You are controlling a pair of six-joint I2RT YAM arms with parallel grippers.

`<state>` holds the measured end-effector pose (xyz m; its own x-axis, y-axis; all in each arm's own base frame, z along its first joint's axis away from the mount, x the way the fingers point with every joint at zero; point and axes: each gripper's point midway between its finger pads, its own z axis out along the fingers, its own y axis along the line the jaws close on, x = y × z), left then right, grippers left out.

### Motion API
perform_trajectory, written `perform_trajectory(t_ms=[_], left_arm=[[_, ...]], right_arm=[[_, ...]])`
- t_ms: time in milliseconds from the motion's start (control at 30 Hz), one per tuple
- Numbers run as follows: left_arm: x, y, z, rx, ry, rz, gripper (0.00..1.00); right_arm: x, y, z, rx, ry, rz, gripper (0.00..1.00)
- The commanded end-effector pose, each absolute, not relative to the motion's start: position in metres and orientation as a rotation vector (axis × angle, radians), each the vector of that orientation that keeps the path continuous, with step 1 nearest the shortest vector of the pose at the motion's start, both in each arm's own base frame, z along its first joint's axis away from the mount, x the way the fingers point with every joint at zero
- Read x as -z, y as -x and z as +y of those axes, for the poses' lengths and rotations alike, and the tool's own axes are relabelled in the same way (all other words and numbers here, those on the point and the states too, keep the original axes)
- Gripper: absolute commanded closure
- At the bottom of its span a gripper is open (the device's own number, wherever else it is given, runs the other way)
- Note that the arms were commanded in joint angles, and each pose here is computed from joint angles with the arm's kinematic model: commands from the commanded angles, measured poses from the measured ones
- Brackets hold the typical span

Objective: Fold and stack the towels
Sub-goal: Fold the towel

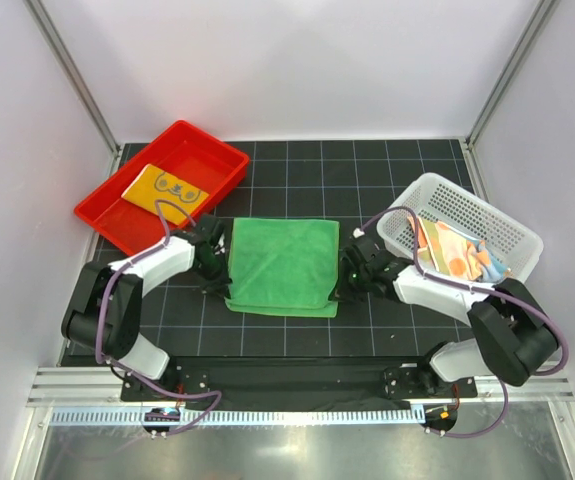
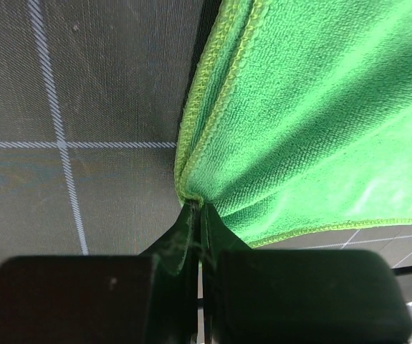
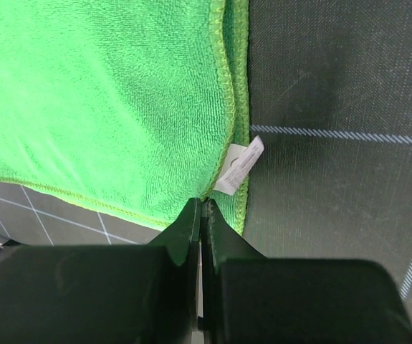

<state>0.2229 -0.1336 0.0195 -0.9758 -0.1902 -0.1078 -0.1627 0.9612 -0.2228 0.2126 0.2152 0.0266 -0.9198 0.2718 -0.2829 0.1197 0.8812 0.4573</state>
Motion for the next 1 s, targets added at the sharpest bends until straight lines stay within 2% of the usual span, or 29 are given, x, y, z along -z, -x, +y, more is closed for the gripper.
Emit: perform_trajectory(t_ms=[0, 167, 300, 567, 667, 733, 800, 833, 867, 967], left_arm=[[-0.044, -0.245, -0.137, 0.333, 0.26, 2.883, 1.0], [-0.05, -0.241, -0.126, 0.261, 0.253, 2.866, 1.0], [-0.042, -0.234, -0.126, 0.251, 0.251, 2.879, 1.0], [-0.029, -0.222, -0.13, 0.22, 0.229, 2.916, 1.0], [-0.024, -0.216, -0.127, 0.206, 0.237, 2.93, 0.9], [-0.022, -0.213, -0.126, 0.202, 0.247, 2.935, 0.78], [-0.022, -0.213, -0.127, 0.207, 0.245, 2.934, 0.73], [-0.023, -0.213, -0.129, 0.215, 0.244, 2.936, 0.66], [-0.024, -0.213, -0.131, 0.226, 0.242, 2.933, 0.64], [-0.029, -0.214, -0.137, 0.262, 0.233, 2.924, 0.63]], right_arm=[[-0.056, -0.225, 0.22, -0.654, -0.232, 2.625, 0.99], [-0.066, -0.213, 0.215, -0.672, -0.206, 2.632, 0.99], [-0.056, -0.198, 0.217, -0.745, -0.195, 2.642, 0.99], [-0.028, -0.183, 0.205, -0.7, -0.207, 2.676, 0.99], [-0.022, -0.178, 0.203, -0.704, -0.196, 2.685, 0.96], [-0.023, -0.176, 0.204, -0.723, -0.189, 2.685, 0.88], [-0.027, -0.177, 0.206, -0.74, -0.18, 2.675, 0.8], [-0.029, -0.176, 0.207, -0.749, -0.177, 2.672, 0.77], [-0.033, -0.176, 0.208, -0.765, -0.179, 2.66, 0.72], [-0.039, -0.175, 0.21, -0.795, -0.189, 2.652, 0.7]])
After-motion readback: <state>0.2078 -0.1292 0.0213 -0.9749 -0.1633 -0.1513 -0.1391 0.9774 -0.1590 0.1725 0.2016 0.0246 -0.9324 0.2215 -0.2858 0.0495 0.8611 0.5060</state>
